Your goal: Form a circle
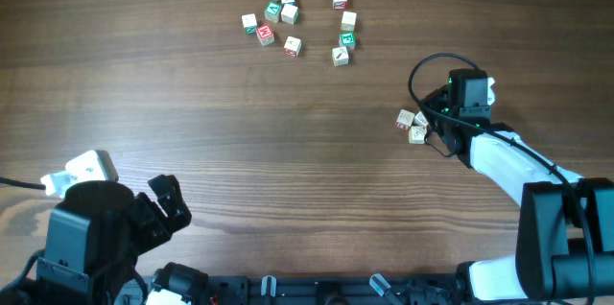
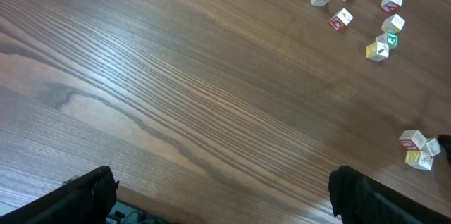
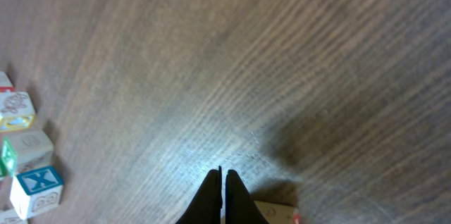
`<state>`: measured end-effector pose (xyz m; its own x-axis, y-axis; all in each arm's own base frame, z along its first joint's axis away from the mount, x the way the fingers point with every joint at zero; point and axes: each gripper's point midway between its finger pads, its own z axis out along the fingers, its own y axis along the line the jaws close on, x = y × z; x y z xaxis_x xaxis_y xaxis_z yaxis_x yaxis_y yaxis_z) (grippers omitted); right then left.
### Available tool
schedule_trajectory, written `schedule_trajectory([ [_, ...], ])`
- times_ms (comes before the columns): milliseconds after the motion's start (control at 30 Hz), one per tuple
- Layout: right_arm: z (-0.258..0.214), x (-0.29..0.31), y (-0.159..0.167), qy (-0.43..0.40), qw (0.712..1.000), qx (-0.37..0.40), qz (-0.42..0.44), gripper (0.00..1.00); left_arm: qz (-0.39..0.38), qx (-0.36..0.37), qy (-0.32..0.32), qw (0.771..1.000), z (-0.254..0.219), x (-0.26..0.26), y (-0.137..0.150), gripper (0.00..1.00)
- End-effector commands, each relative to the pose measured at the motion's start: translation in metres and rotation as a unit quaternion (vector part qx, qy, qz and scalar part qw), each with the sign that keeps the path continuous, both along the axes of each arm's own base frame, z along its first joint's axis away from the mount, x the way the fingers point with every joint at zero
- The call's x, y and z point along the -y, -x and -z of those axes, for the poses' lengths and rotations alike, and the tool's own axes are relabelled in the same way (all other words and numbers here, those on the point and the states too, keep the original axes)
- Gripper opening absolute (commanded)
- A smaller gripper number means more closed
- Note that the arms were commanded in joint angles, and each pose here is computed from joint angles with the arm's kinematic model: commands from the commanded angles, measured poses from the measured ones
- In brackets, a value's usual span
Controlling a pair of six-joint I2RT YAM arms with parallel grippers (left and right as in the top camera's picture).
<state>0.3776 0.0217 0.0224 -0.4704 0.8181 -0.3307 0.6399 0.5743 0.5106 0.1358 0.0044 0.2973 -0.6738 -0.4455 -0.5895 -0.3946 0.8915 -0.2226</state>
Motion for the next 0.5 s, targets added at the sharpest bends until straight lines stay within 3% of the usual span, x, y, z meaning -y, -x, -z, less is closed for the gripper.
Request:
schedule_trajectory([
  [0, -0.010, 0.013, -0.009, 0.030, 0.999, 0.021, 0.018, 0.05, -0.005, 0.000, 0.005, 1.000, 0.000, 0.001, -0.001, 1.00],
  [267, -0.042, 0.000, -0.037, 0.052, 0.994, 0.073, -0.059, 0.04, -0.005, 0.000, 0.005, 1.000, 0.000, 0.001, -0.001, 1.00],
  [467, -0.043, -0.021, -0.037, 0.037, 0.992, 0.078, -0.090, 0.05, -0.005, 0.000, 0.005, 1.000, 0.000, 0.001, -0.001, 1.00],
])
